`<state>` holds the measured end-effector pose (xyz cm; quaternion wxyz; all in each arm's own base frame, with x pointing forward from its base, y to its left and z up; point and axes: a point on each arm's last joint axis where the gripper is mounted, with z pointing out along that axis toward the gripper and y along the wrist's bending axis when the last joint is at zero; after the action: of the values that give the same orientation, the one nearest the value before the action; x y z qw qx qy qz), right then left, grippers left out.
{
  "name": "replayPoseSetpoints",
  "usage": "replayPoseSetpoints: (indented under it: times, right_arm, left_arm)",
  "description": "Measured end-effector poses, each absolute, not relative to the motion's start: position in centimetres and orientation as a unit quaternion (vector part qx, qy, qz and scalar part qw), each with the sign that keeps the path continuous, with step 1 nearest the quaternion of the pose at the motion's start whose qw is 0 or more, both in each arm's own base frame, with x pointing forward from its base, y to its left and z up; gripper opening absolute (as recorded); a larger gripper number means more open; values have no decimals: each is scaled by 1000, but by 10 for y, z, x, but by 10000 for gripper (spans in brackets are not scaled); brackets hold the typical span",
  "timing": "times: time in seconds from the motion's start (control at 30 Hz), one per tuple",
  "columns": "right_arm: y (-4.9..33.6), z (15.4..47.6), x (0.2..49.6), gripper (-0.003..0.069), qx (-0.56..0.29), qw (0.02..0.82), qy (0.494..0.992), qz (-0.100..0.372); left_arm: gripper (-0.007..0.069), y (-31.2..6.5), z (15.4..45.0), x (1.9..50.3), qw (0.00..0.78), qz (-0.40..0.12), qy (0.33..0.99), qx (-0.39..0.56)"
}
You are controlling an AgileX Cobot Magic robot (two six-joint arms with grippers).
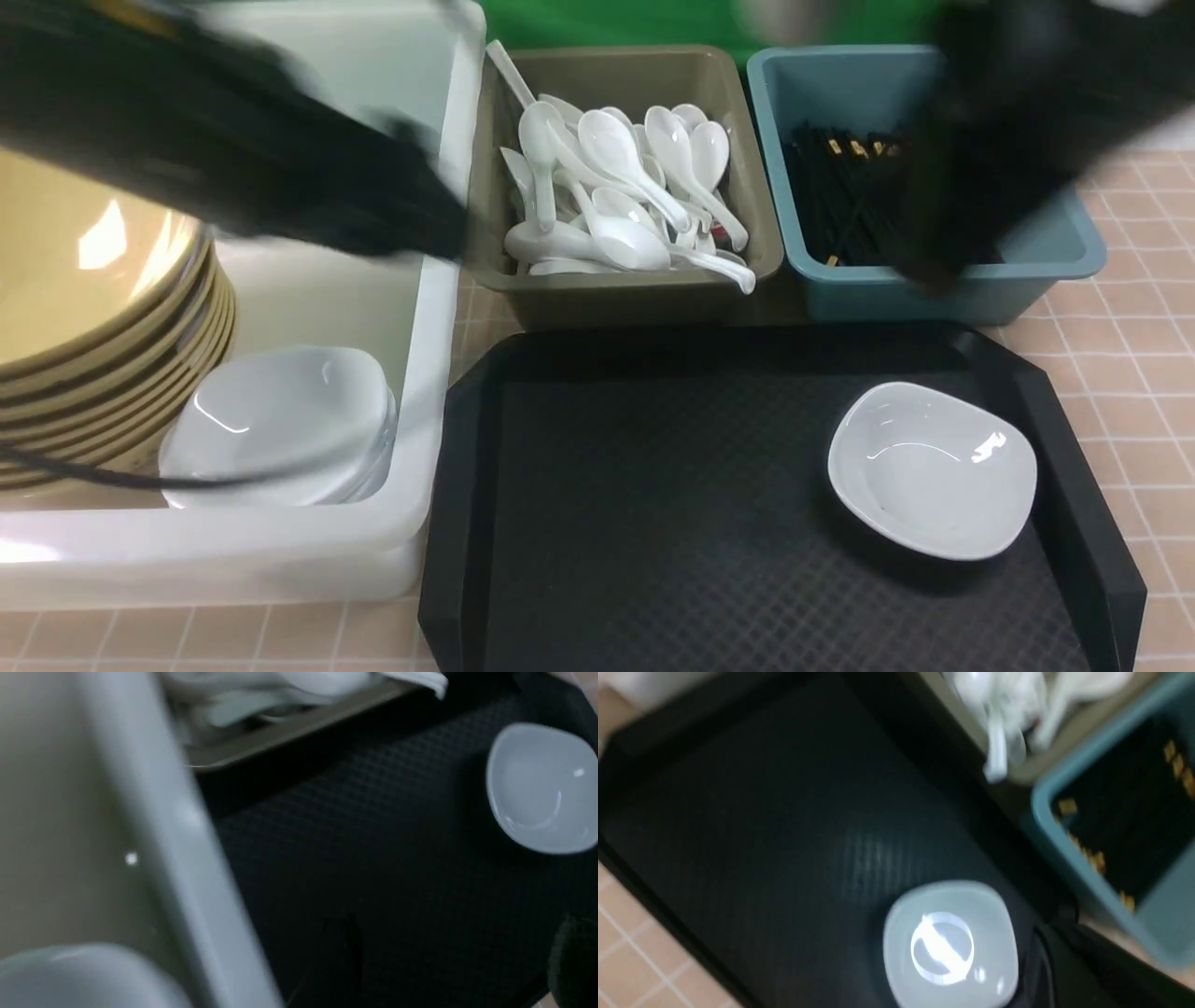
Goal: On brown table put chopsticks spoon bowls plates into blue grey white boxes.
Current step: 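Grasp the small white bowl on the black tray by its rim with the left gripper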
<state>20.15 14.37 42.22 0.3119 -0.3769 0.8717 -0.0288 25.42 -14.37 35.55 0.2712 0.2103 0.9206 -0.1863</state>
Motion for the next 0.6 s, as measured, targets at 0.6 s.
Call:
replayPoseSetpoints:
  times: [0.6]
  right_arm:
    - [40,389,89,48,-249,358,900,8]
  left_arm:
    - [515,-350,218,313,174,-199,898,352]
